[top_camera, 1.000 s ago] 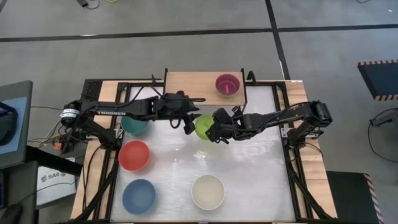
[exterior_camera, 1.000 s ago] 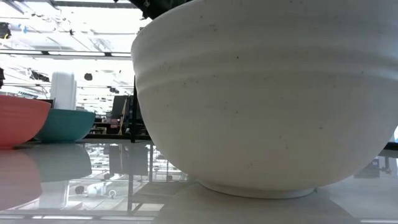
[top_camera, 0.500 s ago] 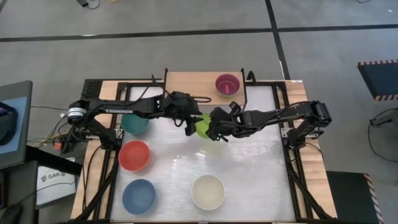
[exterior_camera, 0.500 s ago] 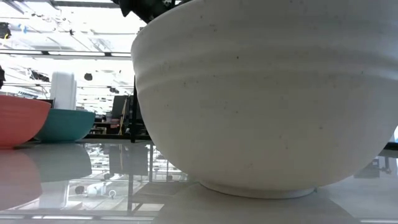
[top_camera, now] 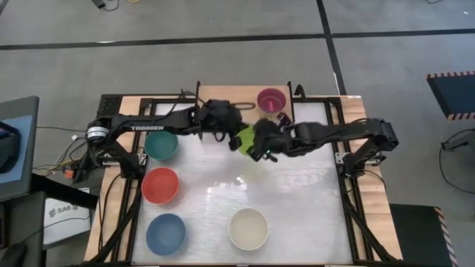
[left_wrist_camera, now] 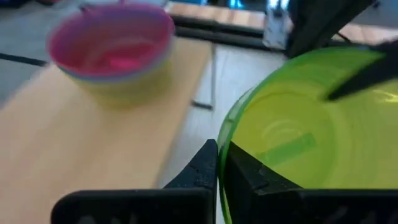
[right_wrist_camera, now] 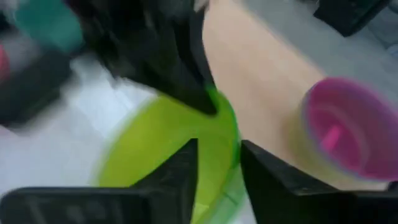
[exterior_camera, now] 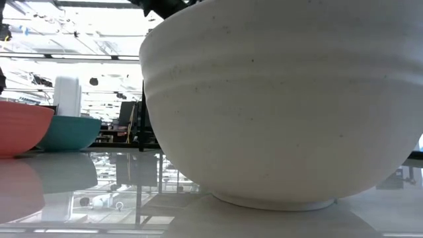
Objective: Place and stack bowls onto a shelf
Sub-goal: Stack the light green bowl on top of the red bowl on the shelf
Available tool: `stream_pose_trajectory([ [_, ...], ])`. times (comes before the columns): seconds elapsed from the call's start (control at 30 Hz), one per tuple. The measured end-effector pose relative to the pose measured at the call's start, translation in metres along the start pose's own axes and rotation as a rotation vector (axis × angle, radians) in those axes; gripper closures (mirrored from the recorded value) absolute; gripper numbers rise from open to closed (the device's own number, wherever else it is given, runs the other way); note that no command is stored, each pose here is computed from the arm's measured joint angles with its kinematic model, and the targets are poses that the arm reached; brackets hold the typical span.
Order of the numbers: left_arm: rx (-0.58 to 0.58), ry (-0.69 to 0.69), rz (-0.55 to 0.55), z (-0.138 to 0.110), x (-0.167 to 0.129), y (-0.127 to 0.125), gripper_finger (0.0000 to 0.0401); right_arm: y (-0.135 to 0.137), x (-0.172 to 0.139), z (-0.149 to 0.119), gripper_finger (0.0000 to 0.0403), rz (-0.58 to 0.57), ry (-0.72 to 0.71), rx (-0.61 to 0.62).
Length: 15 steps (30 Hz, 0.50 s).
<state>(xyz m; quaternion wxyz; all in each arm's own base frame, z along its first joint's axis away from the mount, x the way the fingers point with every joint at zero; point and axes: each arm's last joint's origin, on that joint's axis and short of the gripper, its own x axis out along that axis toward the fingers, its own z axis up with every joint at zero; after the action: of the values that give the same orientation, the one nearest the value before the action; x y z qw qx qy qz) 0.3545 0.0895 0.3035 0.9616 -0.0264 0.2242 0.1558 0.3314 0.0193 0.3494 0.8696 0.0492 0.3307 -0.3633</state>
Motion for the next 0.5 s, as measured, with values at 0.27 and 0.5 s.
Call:
stream_pose_trajectory([
  [0.27, -0.096, -0.105, 0.218, 0.054, 0.022, 0.035, 0.0401, -0.058, -0.072, 0.032, 0.0180, -0.077, -0.066, 0.220],
  [0.5, -0.187, -0.173, 0.290, 0.089, 0.054, 0.065, 0.0401, -0.091, -0.102, 0.026, 0.0178, -0.088, -0.086, 0.333],
])
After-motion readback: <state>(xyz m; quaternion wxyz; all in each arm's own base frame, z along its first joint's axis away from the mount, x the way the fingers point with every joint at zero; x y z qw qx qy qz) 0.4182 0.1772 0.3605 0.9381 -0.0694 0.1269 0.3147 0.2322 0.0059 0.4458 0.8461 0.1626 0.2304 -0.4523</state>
